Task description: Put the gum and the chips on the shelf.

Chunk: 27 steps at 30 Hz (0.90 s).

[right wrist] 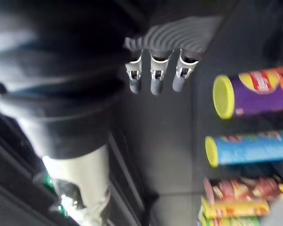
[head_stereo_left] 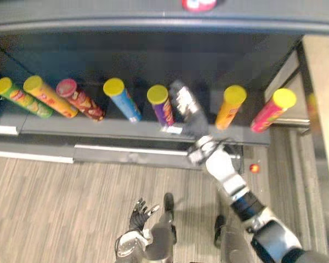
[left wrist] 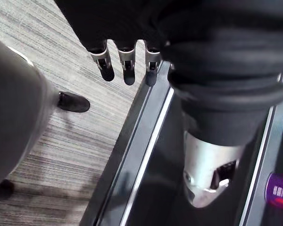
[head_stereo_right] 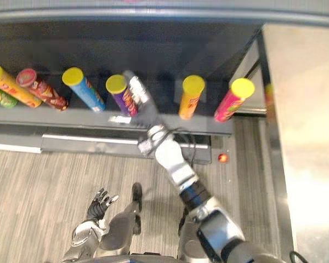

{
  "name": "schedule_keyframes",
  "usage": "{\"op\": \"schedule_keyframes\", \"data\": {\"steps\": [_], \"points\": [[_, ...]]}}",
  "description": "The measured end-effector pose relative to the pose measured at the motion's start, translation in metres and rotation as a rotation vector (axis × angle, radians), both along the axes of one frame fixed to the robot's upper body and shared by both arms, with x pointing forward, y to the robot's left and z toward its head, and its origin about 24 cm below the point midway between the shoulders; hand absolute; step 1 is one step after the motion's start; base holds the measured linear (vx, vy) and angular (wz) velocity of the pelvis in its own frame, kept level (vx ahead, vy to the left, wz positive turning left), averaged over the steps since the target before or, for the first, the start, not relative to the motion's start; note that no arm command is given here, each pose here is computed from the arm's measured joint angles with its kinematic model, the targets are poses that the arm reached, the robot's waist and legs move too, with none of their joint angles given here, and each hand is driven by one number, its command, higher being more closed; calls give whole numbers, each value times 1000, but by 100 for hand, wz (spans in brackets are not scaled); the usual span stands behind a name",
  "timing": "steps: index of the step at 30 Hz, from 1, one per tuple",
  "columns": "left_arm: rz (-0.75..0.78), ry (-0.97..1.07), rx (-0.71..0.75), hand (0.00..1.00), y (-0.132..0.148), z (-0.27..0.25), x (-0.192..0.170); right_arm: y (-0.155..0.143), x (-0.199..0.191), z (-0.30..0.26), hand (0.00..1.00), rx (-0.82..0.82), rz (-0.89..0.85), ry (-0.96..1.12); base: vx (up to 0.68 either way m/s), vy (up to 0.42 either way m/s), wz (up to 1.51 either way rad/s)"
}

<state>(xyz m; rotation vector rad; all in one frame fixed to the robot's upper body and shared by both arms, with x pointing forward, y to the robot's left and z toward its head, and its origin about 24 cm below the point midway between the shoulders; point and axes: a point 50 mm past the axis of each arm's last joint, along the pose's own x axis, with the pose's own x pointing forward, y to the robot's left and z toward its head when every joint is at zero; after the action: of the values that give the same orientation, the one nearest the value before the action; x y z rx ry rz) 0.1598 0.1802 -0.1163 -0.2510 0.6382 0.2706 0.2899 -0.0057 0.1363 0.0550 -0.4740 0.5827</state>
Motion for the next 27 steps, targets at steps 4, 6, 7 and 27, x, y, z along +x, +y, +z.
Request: {"op": "schedule_keyframes", "data": {"steps": [4, 6, 7, 27], "points": [[40, 72, 35, 0, 11, -8, -10, 4, -18, -40, 0, -25, 98, 171, 64, 14, -7], [72, 145, 52, 0, 16, -17, -21, 2, -31, -64, 0, -71, 141, 255, 46, 23, -19], [75, 162, 55, 0, 17, -19, -24, 0, -34, -70, 0, -82, 147, 276, 38, 18, -20], [102, 338, 34, 0, 24, -38, -64, -145, -139, -252, 0, -298, -385, 1109, 21, 2, -10]]}}
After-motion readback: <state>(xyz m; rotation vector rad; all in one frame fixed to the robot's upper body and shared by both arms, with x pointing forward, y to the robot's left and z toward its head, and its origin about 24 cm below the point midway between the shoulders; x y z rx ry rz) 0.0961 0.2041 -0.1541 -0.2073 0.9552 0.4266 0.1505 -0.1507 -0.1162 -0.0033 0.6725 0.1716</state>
